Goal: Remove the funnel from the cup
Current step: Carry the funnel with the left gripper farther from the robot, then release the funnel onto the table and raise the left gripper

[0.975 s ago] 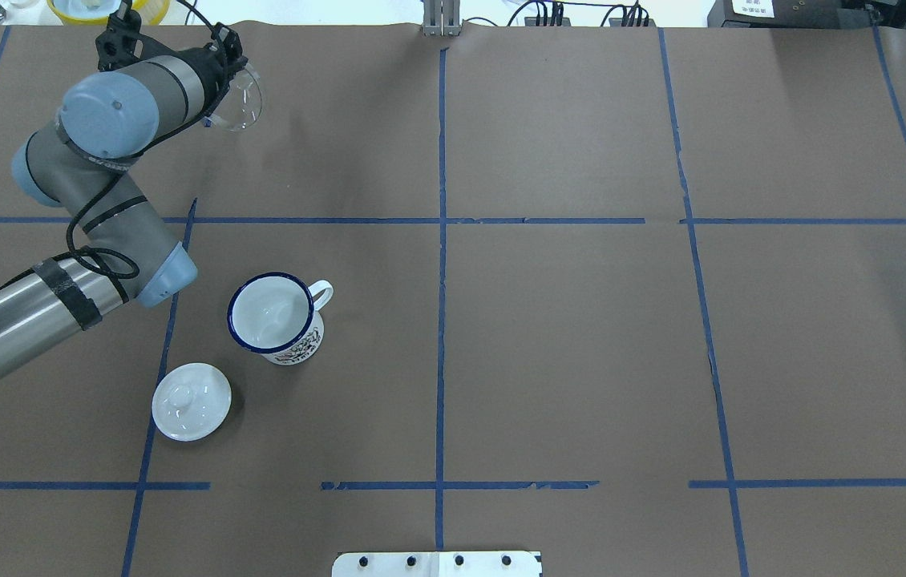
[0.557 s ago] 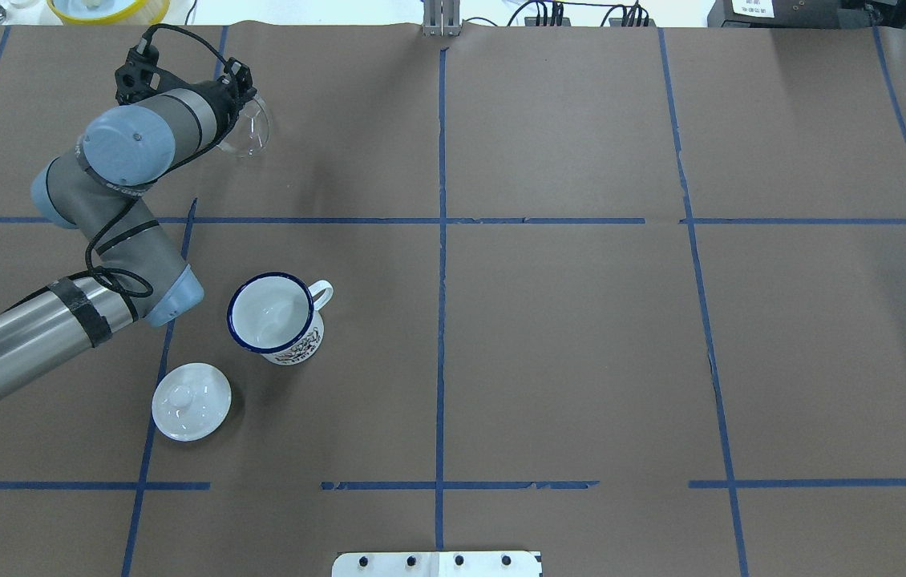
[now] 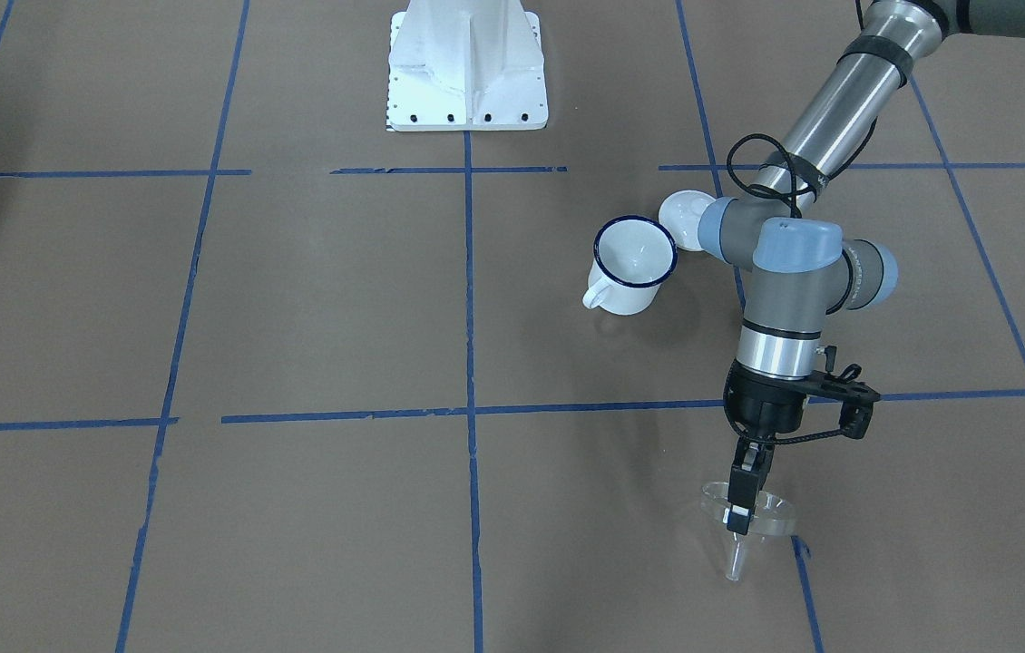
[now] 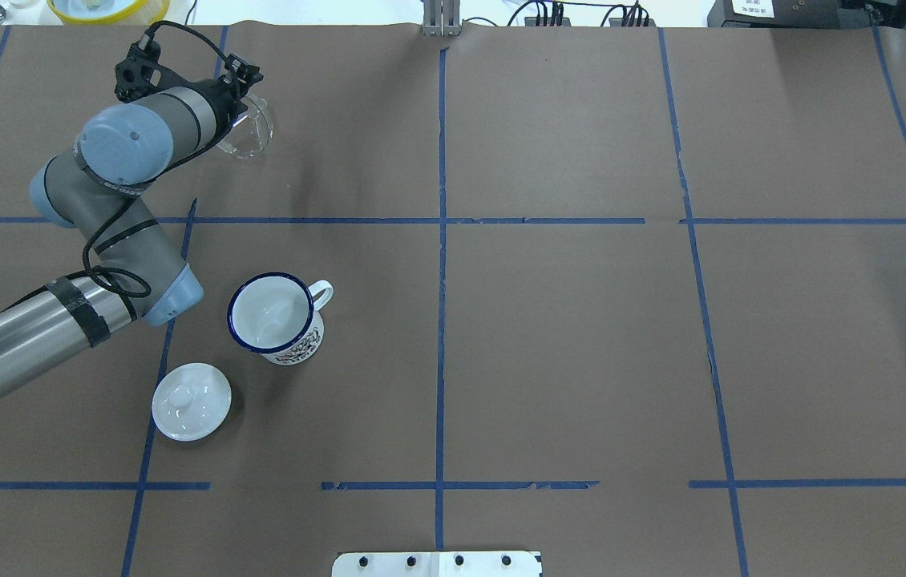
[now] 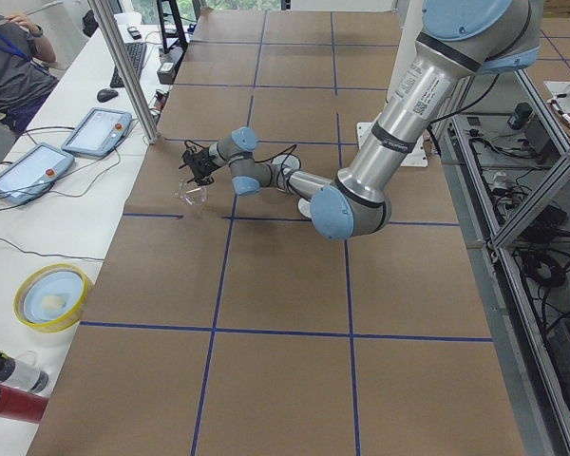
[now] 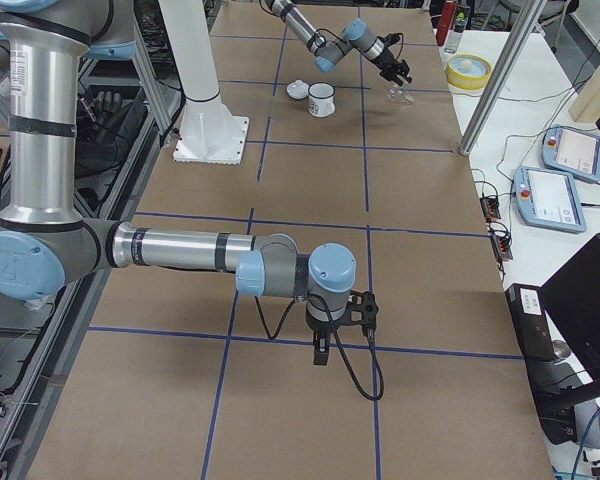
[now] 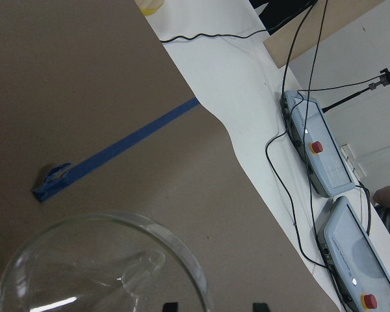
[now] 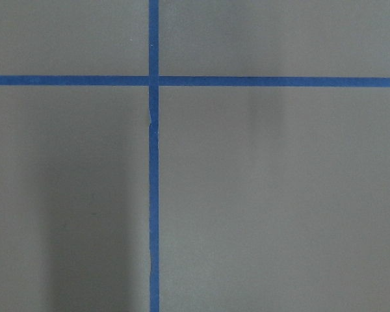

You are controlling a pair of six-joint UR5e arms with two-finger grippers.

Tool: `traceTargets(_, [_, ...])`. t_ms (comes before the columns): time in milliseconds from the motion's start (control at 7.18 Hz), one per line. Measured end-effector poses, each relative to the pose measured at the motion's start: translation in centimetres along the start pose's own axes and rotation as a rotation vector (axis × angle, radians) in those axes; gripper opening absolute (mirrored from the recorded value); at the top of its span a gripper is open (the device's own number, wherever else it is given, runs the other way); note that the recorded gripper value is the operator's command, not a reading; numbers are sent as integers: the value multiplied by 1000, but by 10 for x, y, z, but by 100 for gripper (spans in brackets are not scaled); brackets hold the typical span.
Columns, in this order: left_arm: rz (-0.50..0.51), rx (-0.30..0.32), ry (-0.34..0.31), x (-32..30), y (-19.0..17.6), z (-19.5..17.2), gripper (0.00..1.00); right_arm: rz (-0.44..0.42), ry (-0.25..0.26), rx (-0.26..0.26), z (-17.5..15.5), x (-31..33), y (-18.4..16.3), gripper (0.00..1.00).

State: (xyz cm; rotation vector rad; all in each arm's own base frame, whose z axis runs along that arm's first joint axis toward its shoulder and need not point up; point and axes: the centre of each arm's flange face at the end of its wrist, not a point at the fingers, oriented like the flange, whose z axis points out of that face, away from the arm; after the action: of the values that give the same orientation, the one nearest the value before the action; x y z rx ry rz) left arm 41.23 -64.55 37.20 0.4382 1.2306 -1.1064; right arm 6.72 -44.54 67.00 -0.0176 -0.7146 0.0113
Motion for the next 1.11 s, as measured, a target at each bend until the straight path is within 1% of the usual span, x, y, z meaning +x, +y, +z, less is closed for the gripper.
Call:
traceTargets(139, [74,-28,14,9,-6,-18,100,0,0,0,0,0,0,100])
traceTargets(278, [170,-78,-2,16,-12,-41,100,0,0,0,0,0,0,100])
traceTargets(418, [284,-133,-52,30,-17,-69,99,0,0,-1,0,0,0,100])
traceTargets(557, [389,-194,-115,48,-20,-107,99,1,0,-1,0,0,0,100])
traceTargets(696, [471,-252,-166,56,-23,-156,99,0,0,0,0,0,0,100])
traceTargets(835, [521,-294,-194,46,-31,-211,99,0,0,0,0,0,0,100])
traceTargets(975, [539,-333,-211,20,-43,-265,99,0,0,0,0,0,0,100])
traceTargets(1114, [545,-393,-233,-9,-47,-312,99,0,0,0,0,0,0,100])
